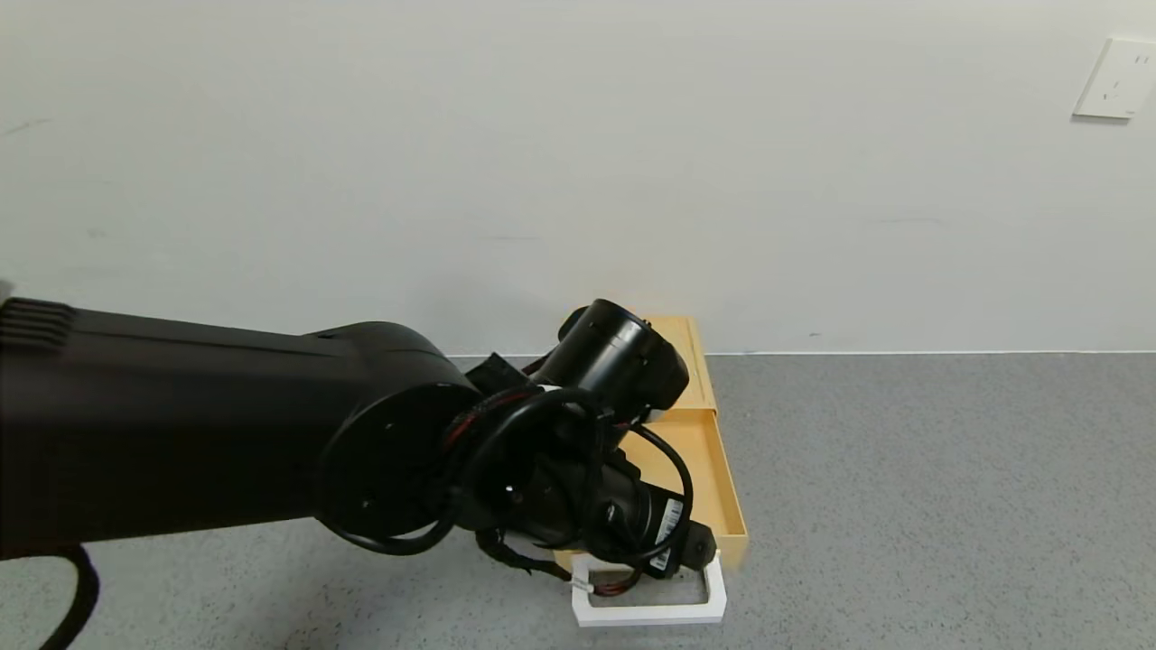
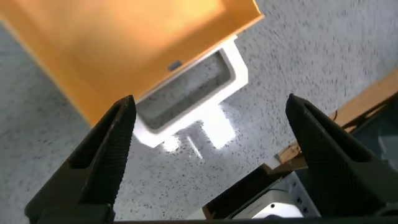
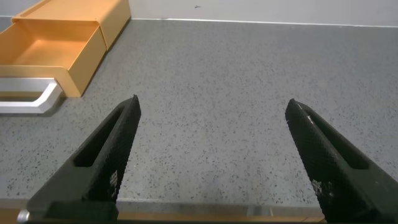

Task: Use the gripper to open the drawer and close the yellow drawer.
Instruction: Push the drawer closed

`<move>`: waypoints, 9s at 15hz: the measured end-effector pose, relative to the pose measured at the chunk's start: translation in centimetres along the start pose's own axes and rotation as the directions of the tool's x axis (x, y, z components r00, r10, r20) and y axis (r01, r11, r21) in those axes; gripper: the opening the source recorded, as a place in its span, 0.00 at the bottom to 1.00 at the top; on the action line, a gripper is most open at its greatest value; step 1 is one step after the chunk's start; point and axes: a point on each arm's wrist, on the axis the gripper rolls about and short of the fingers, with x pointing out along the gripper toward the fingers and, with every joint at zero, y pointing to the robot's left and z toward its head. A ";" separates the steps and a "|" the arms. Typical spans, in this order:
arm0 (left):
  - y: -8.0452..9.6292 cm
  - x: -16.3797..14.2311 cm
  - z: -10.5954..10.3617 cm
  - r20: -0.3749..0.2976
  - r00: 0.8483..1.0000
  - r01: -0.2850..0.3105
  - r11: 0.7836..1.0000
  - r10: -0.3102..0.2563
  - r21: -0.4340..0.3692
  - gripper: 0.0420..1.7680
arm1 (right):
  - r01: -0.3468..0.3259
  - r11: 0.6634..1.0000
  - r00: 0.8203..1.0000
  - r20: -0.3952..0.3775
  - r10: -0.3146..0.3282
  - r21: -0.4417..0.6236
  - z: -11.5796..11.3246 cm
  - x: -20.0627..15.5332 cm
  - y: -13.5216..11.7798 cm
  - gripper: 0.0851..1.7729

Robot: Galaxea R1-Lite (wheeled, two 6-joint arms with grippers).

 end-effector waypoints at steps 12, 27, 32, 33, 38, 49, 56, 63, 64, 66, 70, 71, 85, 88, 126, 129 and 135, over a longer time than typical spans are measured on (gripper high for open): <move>8.1 -6.9 2.5 0.204 0.964 -0.117 0.959 0.173 -0.259 0.98 | 0.000 1.000 1.000 0.000 0.000 0.000 0.0 0.0 0.0 0.96; 10.1 -7.8 2.7 0.228 0.948 -0.142 0.937 0.222 -0.318 0.98 | 0.000 1.000 1.000 0.000 0.000 0.000 0.0 0.0 0.0 0.96; 7.7 -6.4 2.3 0.199 0.953 -0.156 0.936 0.226 -0.316 0.98 | 0.000 1.000 1.000 0.000 0.000 0.000 0.0 0.0 0.0 0.96; 7.0 -5.9 2.1 0.192 0.952 -0.166 0.931 0.237 -0.324 0.98 | 0.000 1.000 1.000 0.000 0.000 0.000 0.0 0.0 0.0 0.96; 3.6 -2.7 1.1 0.100 0.953 -0.233 0.903 0.286 -0.361 0.98 | 0.000 1.000 1.000 0.000 0.000 0.000 0.0 0.0 0.0 0.96; -2.9 4.0 -1.7 -0.025 0.965 -0.258 0.937 0.260 -0.236 0.98 | 0.000 1.000 1.000 0.000 0.000 0.000 0.0 0.0 0.0 0.96; -4.7 6.4 -3.8 -0.095 0.962 -0.266 0.958 0.256 -0.112 0.98 | 0.000 1.000 1.000 0.000 0.000 0.000 0.0 0.0 0.0 0.96; -5.2 7.2 -4.6 -0.132 0.966 -0.226 0.974 0.222 -0.014 0.98 | 0.000 1.000 1.000 0.000 0.000 0.000 0.0 0.0 0.0 0.96; -5.1 7.3 -4.6 -0.134 0.966 -0.224 0.975 0.223 0.003 0.98 | 0.000 1.000 1.000 0.000 0.000 0.000 0.0 0.0 0.0 0.96; -5.1 7.4 -4.6 -0.135 0.965 -0.222 0.975 0.224 0.025 0.98 | 0.000 1.000 1.000 0.000 0.000 0.000 0.0 0.0 0.0 0.96; -4.7 8.2 -4.2 -0.136 0.963 -0.232 0.973 0.231 0.015 0.98 | 0.000 1.000 1.000 0.000 0.000 0.000 0.0 0.0 0.0 0.96; -4.6 8.4 -4.0 -0.134 0.963 -0.234 0.972 0.233 0.010 0.98 | 0.000 1.000 1.000 0.000 0.000 0.000 0.0 0.0 0.0 0.96; -3.0 9.0 -1.6 -0.087 0.962 -0.252 0.964 0.259 0.086 0.98 | 0.000 1.000 1.000 0.000 0.000 0.000 0.0 0.0 0.0 0.96; -2.7 9.2 -1.0 -0.074 0.963 -0.253 0.964 0.260 0.085 0.98 | 0.000 1.000 1.000 0.000 0.000 0.000 0.0 0.0 0.0 0.96; 0.1 12.2 4.7 0.137 0.964 -0.241 0.966 0.227 0.091 0.98 | 0.000 1.000 1.000 0.000 0.000 0.000 0.0 0.0 0.0 0.96; 0.4 12.3 5.2 0.152 0.962 -0.243 0.965 0.227 0.094 0.98 | 0.000 1.000 1.000 0.000 0.000 0.000 0.0 0.0 0.0 0.96; 0.6 13.0 6.1 0.181 0.962 -0.222 0.970 0.202 0.097 0.98 | 0.000 1.000 1.000 0.000 0.000 0.000 0.0 0.0 0.0 0.96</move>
